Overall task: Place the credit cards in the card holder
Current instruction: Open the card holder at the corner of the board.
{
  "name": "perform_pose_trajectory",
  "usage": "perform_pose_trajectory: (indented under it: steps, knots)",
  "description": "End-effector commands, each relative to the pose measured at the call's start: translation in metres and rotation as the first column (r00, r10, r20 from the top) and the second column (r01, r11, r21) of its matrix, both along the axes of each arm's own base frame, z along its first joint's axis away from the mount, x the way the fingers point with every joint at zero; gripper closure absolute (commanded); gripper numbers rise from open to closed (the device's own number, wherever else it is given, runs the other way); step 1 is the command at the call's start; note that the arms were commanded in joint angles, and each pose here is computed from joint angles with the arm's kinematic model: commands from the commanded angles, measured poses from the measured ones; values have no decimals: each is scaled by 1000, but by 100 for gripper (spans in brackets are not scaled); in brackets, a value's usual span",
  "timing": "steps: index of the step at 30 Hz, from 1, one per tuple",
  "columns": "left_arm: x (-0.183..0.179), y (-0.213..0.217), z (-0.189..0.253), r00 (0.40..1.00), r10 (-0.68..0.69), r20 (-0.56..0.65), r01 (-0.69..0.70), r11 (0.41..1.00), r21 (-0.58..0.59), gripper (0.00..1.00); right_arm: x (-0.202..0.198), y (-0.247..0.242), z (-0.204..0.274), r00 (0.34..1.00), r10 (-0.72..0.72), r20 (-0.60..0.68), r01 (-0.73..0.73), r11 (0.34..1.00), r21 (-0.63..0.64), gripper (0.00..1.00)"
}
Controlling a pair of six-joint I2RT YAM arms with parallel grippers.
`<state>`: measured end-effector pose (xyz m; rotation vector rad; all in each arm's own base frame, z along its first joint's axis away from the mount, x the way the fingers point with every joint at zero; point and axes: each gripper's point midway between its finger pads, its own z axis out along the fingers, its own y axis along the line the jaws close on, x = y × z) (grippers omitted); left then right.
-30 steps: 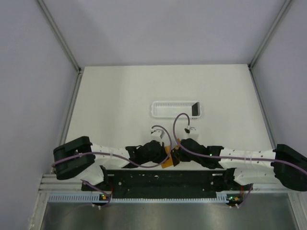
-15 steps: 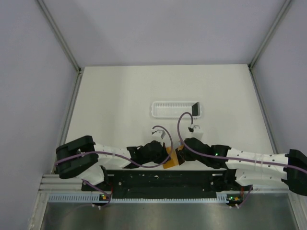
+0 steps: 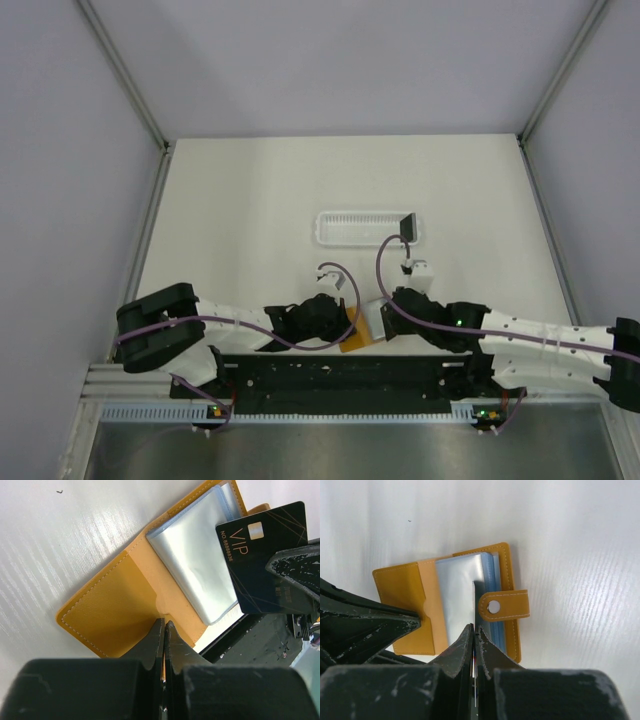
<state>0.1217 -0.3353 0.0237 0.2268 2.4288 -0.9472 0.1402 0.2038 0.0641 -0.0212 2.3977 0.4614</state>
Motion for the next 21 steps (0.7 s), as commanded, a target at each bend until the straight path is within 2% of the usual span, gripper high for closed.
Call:
perform_pose_trajectory:
  steps: [1,21]
  knots:
    - [-8,12,-12,1000,-19,-14,19,998,59,100,6,-8,14,999,-10,45,12,999,-40,100]
    - [-1,13,-6,999,-32,32,29,995,101,100,-2,-27,-6,999,-41,11,41,995,-86,100]
